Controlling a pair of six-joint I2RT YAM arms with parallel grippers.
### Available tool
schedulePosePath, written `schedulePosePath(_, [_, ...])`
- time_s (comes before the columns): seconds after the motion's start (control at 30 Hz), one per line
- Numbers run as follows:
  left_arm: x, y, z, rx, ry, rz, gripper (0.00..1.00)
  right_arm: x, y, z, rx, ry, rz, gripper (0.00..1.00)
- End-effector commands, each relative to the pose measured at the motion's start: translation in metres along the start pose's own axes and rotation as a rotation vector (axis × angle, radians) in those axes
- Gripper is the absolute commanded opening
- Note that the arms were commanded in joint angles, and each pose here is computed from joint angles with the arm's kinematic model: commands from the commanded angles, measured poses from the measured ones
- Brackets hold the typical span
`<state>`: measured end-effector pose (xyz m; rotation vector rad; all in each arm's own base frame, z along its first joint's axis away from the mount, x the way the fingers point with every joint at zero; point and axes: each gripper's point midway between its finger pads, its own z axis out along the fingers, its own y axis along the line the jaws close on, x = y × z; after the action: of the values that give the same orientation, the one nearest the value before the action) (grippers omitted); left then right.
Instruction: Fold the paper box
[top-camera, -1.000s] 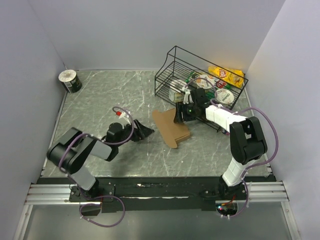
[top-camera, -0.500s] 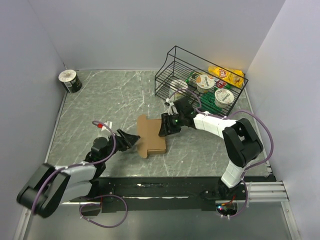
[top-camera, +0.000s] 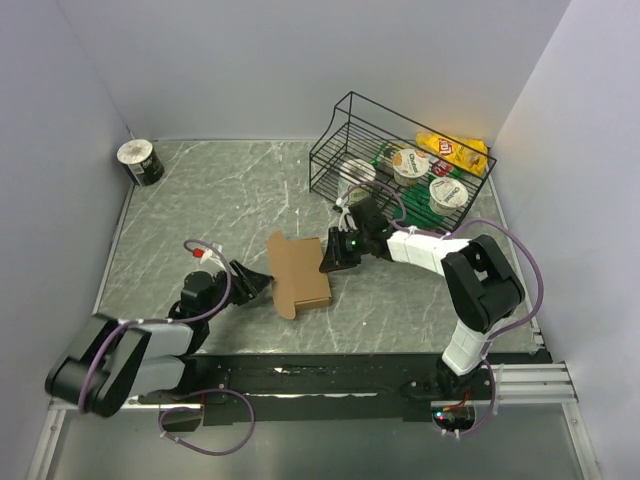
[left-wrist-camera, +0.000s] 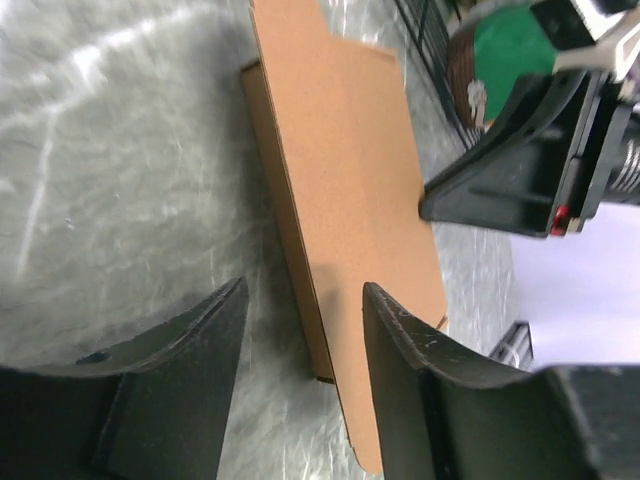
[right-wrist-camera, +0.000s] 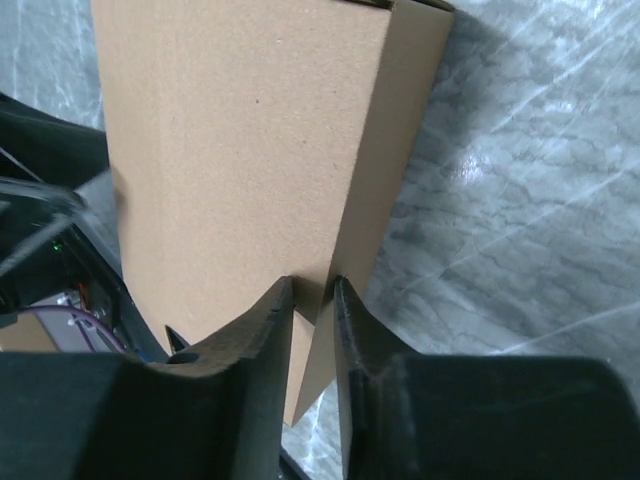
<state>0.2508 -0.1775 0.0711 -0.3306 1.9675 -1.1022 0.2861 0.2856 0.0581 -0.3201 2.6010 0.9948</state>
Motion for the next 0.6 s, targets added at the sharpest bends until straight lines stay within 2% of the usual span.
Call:
schedulePosePath(0.0, [-0.009,-0.037,0.008,0.177,0.004,0.026,0.53,0.006,-0.017,0.001,0.053,-0.015,0.02,0.22])
schedulePosePath(0.23, [-0.006,-0.034,0.015,0.191,0.018,0.014,0.51,0.019,-0.039,-0.004,0.104,-0.019,0.078,0.15])
schedulePosePath(0.4, [-0.005,-0.038,0.014,0.223,0.017,0.018,0.49,0.017,-0.051,-0.009,0.127,-0.036,0.111,0.14])
schedulePosePath(0.57, [-0.006,-0.049,0.014,0.278,0.019,0.02,0.5,0.022,-0.06,-0.009,0.156,-0.03,0.125,0.14])
